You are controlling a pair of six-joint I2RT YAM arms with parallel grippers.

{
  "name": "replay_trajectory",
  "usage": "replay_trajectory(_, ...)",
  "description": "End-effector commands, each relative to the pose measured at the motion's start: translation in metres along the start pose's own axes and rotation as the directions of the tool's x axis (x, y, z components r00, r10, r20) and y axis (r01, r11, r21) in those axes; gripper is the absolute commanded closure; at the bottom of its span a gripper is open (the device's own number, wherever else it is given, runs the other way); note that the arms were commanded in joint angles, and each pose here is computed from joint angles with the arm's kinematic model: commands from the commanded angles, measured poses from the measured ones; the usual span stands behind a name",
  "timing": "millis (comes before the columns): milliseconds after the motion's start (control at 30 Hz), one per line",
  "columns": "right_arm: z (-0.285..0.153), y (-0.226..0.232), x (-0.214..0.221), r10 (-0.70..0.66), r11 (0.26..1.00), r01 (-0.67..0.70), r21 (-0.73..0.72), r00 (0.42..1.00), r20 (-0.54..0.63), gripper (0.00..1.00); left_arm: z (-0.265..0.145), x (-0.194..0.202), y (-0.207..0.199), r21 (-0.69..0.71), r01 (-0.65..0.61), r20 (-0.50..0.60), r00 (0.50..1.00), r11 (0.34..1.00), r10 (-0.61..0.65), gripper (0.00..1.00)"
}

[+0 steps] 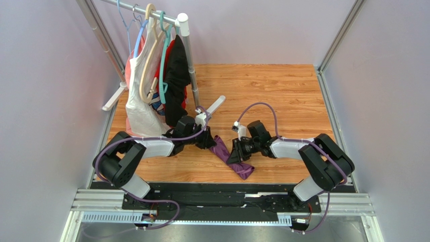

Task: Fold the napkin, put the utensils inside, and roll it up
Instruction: Roll the napkin with the utensil

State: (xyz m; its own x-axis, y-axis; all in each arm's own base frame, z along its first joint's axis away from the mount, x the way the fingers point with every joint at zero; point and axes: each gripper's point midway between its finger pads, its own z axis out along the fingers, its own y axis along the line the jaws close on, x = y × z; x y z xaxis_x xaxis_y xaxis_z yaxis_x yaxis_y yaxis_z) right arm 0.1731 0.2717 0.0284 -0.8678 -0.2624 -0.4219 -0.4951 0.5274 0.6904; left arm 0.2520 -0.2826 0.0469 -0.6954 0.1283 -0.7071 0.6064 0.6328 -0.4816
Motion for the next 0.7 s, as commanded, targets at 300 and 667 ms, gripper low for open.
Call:
replay_trajectory(300, -0.012, -0.006, 0.009, 0.022, 0.996, -0.020, 0.091, 0.999, -0.026, 0.55, 0.008, -0.007, -0.003, 0.021, -0.010, -0.023, 1.000, 1.000, 0.010, 1.00)
replay_trajectory(667, -0.047, -0.003, -0.018, -0.107, 0.944, 0.082, 0.319, 0.992, 0.062, 0.37, 0.013, -0.001, 0.003, -0.008, 0.003, -0.105, 0.994, 1.000, -0.004, 1.00)
